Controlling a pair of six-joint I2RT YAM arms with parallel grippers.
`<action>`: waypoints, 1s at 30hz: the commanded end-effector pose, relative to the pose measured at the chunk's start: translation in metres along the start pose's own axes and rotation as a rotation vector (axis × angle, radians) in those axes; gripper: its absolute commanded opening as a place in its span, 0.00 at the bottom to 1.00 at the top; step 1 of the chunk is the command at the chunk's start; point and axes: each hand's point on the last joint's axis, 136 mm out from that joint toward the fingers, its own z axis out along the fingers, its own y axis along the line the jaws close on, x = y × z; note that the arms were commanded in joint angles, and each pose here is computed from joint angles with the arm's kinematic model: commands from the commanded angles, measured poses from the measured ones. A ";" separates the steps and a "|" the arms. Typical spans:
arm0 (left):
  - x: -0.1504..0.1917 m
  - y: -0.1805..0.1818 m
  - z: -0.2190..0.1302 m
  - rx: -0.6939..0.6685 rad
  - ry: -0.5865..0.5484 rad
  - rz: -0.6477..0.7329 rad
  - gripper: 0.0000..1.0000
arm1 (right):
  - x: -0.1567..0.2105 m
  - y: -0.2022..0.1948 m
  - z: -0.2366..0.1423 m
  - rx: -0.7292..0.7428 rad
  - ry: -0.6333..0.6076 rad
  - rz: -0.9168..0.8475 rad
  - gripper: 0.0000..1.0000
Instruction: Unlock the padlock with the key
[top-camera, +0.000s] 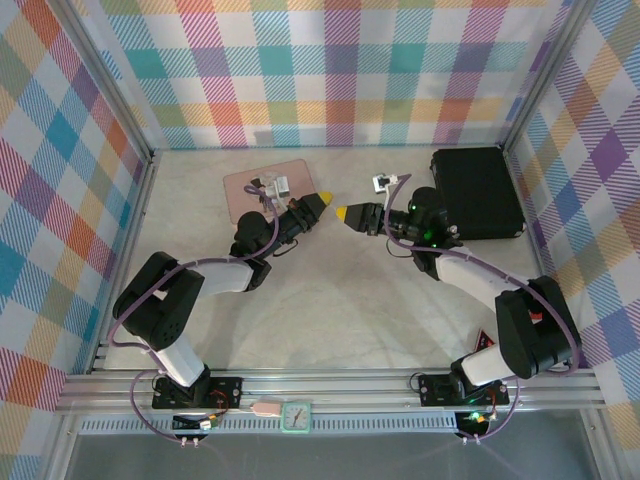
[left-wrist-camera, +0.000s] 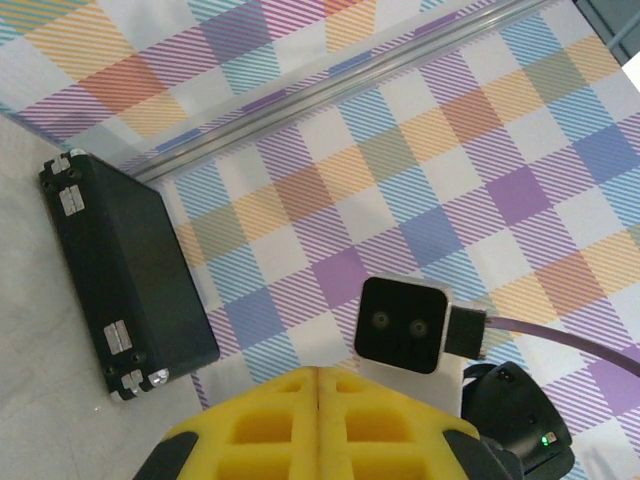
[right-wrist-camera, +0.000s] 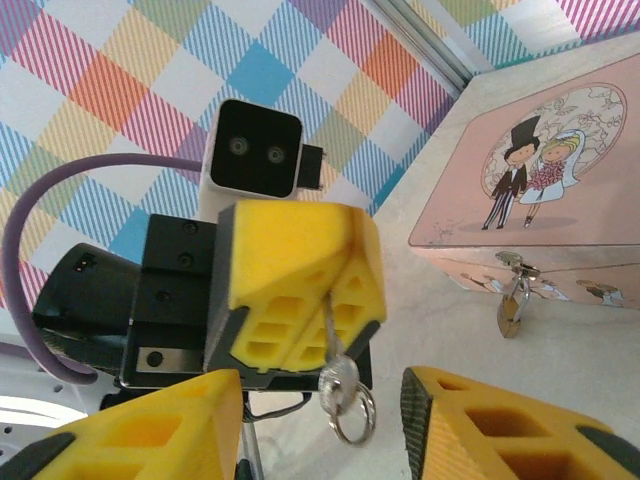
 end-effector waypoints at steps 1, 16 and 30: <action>-0.002 -0.016 0.000 0.058 -0.020 0.019 0.00 | -0.006 0.006 0.004 -0.025 -0.016 -0.020 0.47; 0.001 -0.018 -0.001 0.059 -0.021 0.020 0.00 | -0.010 0.013 0.008 -0.096 -0.021 -0.001 0.12; -0.016 0.078 -0.063 -0.308 -0.007 0.027 0.41 | 0.010 -0.011 -0.002 0.074 0.052 -0.050 0.00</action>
